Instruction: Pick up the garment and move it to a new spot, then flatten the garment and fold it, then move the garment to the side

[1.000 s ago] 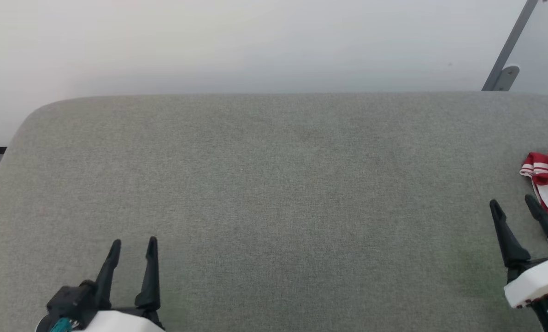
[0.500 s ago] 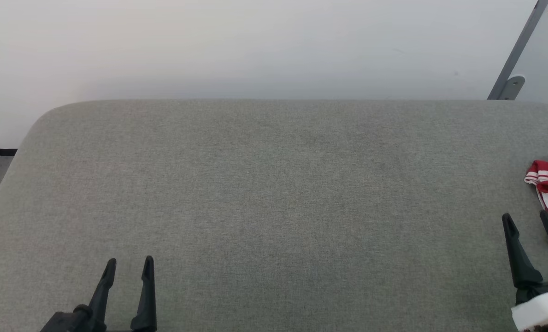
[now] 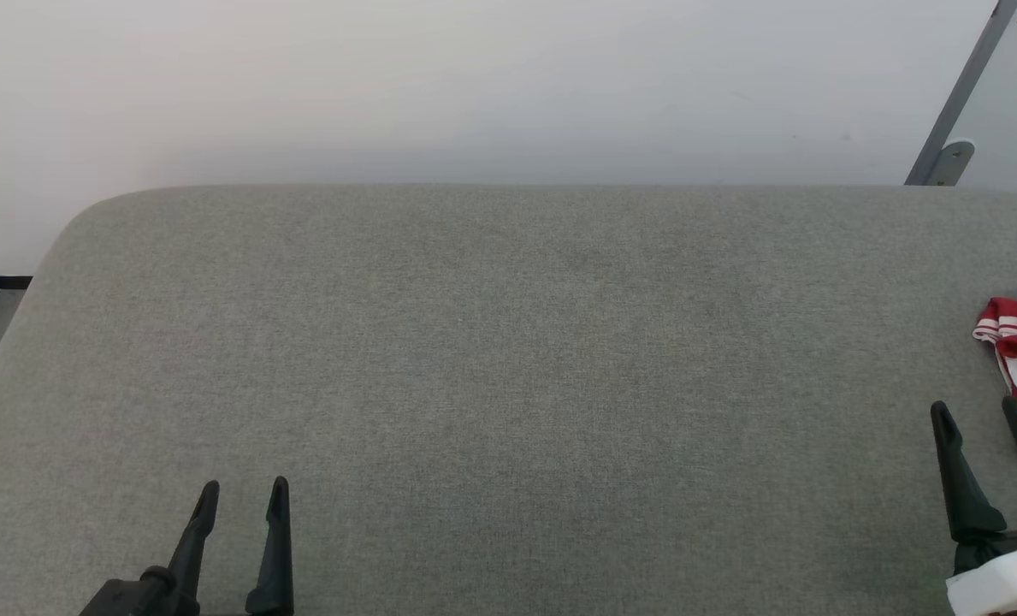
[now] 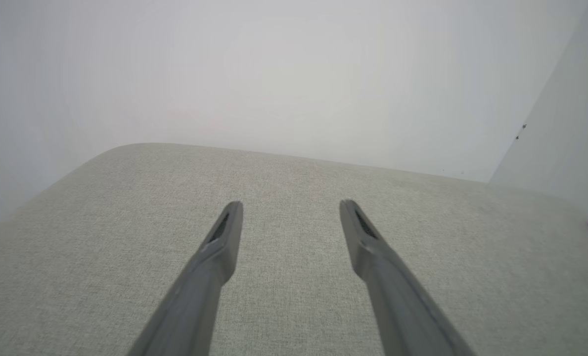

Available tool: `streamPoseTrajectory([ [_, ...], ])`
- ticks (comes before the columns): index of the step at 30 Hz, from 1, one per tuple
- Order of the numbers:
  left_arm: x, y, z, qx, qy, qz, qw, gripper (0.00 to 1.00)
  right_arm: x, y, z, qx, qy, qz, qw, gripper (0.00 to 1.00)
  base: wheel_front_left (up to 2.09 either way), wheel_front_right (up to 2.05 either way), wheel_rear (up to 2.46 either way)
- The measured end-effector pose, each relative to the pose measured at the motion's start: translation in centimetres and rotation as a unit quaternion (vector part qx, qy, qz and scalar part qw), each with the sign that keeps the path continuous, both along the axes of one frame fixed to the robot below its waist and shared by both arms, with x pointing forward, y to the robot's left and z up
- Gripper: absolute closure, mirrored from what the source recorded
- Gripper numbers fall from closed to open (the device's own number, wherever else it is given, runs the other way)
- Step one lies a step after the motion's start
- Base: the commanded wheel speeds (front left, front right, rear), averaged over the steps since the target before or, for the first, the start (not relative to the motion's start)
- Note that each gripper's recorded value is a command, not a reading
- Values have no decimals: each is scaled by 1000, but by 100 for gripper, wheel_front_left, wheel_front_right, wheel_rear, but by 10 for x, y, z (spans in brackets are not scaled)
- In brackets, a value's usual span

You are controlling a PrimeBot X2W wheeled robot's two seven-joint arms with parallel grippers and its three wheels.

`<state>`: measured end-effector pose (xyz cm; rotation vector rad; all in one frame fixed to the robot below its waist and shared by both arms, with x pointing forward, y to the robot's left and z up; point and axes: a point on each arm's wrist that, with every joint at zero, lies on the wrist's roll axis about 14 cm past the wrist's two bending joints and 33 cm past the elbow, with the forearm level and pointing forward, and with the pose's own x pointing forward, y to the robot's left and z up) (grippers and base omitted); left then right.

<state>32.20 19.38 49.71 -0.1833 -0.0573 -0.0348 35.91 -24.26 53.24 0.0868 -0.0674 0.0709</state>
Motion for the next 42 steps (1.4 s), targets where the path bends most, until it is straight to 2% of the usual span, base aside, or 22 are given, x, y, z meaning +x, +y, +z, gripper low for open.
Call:
streamPoseTrajectory([
  [22,2,2,-4,7,6,4,1000,0,3,7,-5,4,10,10,1000,0,0,0,0],
  [23,2,2,-4,6,8,3,1000,100,3,7,-6,6,12,10,1000,100,0,0,0],
  [30,-3,-1,-25,-7,42,4,999,100,-7,16,-37,37,58,6,998,100,0,0,0],
  [42,3,5,-28,-116,55,24,991,100,-3,16,-41,146,68,-12,987,100,0,0,0],
])
